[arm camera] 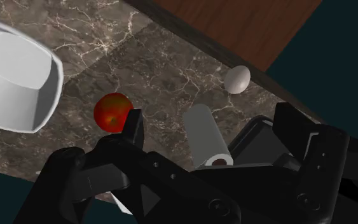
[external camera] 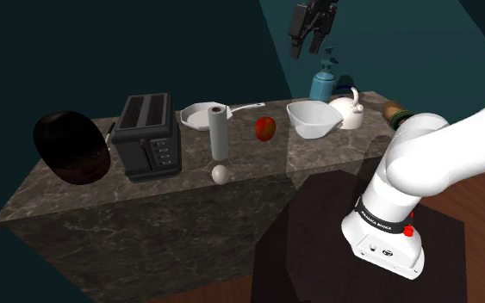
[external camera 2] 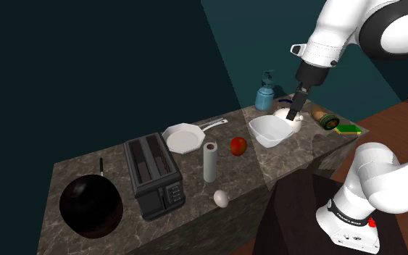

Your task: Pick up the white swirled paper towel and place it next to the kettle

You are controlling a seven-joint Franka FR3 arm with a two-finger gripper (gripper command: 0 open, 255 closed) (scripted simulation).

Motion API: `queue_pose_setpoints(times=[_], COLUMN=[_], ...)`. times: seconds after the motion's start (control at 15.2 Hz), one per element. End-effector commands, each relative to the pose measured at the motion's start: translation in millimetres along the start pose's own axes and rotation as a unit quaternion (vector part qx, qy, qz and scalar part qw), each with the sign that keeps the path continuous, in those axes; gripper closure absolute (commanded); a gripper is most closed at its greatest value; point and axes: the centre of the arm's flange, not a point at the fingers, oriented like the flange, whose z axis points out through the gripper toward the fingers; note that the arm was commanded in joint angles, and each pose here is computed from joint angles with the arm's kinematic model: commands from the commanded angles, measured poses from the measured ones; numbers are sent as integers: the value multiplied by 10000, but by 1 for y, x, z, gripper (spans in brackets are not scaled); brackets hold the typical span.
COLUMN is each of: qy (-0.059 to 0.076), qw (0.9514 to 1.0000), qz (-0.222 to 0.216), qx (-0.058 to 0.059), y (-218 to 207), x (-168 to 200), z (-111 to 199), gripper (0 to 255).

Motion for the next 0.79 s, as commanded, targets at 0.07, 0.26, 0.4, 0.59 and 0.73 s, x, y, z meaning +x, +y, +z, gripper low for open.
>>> queue_pose_setpoints(times=[0.07, 0.26, 0.4, 0.59, 0.73], qy=[-9, -38, -57, -85, -103], qw=[9999, 9989, 9975, 9944, 9917], qz=[-116, -465, -697, -1045, -1275], qx=[-12, -50, -75, -112, -137], y=[-1, -5, -9, -16, -22], x=[10, 41, 62, 92, 111], z=[8, 34, 51, 77, 95], gripper=[0, 0, 0, 0, 0])
